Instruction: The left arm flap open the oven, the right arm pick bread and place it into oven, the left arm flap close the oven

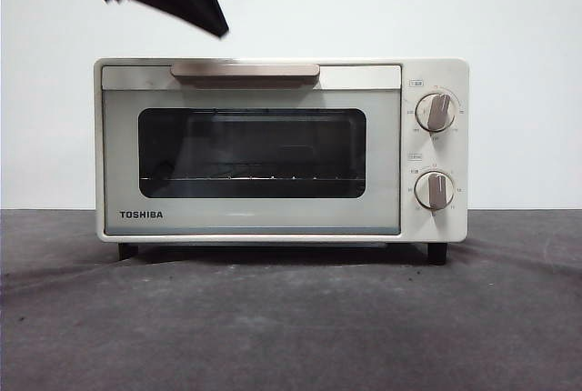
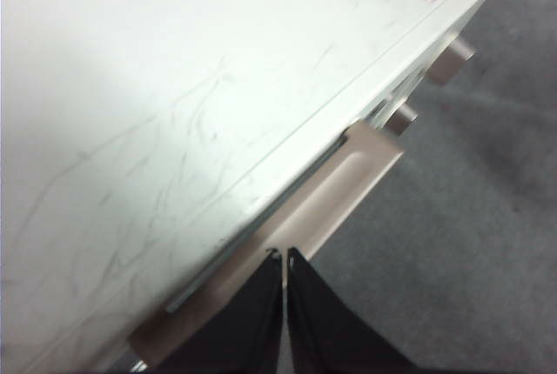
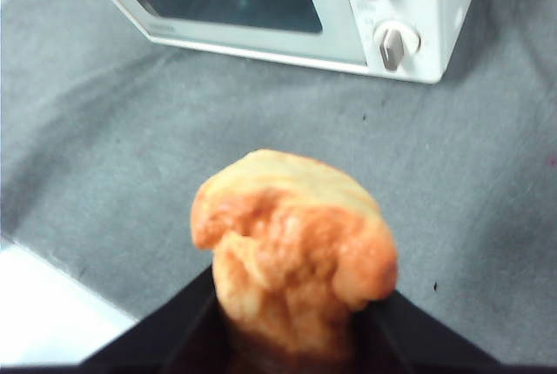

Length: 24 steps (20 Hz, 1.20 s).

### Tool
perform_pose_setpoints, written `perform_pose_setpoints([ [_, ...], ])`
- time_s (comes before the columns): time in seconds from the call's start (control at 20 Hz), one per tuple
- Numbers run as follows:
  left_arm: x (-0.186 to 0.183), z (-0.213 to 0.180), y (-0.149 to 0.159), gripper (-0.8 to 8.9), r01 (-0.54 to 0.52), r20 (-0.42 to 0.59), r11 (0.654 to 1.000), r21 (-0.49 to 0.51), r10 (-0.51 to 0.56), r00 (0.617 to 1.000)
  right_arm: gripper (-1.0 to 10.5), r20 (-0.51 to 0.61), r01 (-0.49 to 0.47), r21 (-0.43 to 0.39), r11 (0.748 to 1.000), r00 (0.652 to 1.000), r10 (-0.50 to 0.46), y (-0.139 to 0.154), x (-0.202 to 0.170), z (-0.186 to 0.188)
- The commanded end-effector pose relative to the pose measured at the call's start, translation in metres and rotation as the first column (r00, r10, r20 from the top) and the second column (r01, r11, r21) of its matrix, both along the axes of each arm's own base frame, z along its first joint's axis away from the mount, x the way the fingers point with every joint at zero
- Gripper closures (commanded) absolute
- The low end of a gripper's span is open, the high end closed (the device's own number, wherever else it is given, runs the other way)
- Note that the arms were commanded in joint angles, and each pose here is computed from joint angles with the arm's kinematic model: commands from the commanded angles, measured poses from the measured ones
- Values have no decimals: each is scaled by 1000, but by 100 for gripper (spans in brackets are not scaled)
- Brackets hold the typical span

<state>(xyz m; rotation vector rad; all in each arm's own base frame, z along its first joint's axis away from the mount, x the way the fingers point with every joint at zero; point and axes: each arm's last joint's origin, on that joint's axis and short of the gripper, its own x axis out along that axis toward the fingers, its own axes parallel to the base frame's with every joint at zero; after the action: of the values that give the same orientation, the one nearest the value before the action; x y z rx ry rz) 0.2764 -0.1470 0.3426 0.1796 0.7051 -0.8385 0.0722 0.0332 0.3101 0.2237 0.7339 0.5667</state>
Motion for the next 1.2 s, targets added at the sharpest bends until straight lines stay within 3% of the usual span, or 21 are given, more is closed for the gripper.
perform_pose_setpoints([
  [0.05, 10, -4, -7, 803, 20, 14, 1000, 15, -20, 1000, 794, 21, 1, 15, 1000, 1000, -1, 0, -2, 3],
  [0.6, 18, -26, -15, 804, 30, -92, 998, 60, -24, 995, 794, 24, 1, 16, 1000, 1000, -2, -1, -3, 3],
  [0.95, 5, -34, -20, 803, 36, -148, 983, 182, -9, 989, 794, 19, 5, 21, 1000, 1000, -5, -1, -3, 3],
  [1.2, -5, -37, -30, 803, 71, -179, 975, 213, -33, 983, 794, 10, 13, 31, 999, 1000, -13, -1, -3, 3],
])
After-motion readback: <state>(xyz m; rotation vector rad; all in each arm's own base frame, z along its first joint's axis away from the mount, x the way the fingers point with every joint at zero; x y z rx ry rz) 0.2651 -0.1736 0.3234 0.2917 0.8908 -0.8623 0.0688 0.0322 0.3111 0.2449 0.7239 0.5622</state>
